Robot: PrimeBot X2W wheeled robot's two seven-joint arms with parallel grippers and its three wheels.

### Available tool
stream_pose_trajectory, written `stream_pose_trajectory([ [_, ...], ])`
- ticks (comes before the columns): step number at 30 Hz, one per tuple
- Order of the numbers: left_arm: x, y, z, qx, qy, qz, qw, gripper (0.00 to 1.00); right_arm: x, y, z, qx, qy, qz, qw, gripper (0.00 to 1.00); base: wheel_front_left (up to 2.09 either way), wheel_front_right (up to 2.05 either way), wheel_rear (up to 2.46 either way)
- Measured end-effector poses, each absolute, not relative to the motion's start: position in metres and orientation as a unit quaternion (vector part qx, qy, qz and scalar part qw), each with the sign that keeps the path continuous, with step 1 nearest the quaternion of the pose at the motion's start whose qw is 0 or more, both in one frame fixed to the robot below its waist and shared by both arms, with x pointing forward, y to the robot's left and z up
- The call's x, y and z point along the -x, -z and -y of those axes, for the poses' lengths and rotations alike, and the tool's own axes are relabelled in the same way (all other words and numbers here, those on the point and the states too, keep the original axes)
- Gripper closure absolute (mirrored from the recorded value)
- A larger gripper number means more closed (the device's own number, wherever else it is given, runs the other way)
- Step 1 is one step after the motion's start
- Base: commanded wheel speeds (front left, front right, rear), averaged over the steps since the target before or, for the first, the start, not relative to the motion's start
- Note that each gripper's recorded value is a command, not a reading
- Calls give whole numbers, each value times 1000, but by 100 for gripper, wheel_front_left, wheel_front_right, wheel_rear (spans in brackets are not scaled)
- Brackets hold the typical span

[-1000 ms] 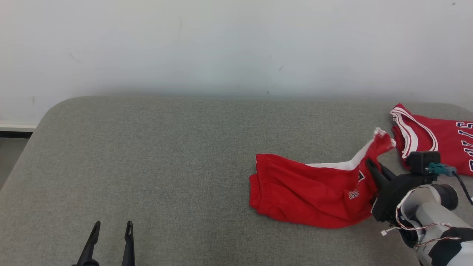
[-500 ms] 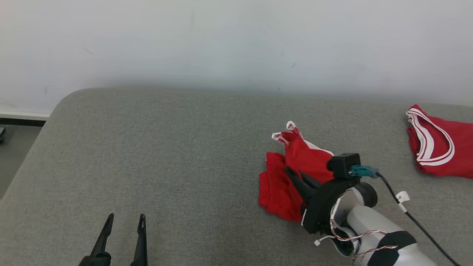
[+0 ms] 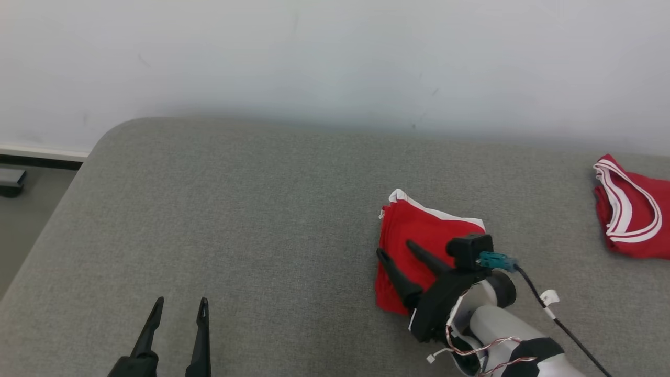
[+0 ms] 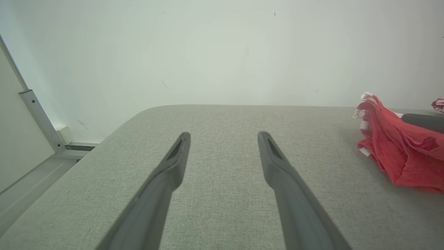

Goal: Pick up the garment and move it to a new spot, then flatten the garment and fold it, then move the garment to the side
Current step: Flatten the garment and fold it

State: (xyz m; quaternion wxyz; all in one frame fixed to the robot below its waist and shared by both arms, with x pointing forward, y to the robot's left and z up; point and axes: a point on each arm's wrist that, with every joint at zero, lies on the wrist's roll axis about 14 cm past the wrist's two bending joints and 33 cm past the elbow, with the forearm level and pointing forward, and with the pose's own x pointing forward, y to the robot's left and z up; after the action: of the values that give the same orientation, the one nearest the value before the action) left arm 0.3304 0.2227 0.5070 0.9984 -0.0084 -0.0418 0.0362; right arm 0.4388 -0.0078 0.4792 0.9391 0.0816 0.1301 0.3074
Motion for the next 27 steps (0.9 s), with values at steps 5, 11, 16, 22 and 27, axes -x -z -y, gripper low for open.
stream_pose_trajectory([
  [5,-330,-507,-224,9,-38,43,998,0,-454,-511,50,-71,-276,-61,956,0,0,0,0],
  [11,-335,-508,-218,9,-30,45,999,0,-464,-547,101,-69,-226,5,972,0,0,0,0],
  [16,-341,-509,-213,7,-19,45,999,0,-454,-567,146,-78,-169,61,981,0,0,0,0],
  [22,-349,-508,-203,4,-3,43,999,0,-429,-573,174,-62,-123,102,985,0,0,0,0],
  [27,-354,-507,-198,1,7,42,999,0,-407,-553,189,-90,-78,92,989,0,0,0,0],
])
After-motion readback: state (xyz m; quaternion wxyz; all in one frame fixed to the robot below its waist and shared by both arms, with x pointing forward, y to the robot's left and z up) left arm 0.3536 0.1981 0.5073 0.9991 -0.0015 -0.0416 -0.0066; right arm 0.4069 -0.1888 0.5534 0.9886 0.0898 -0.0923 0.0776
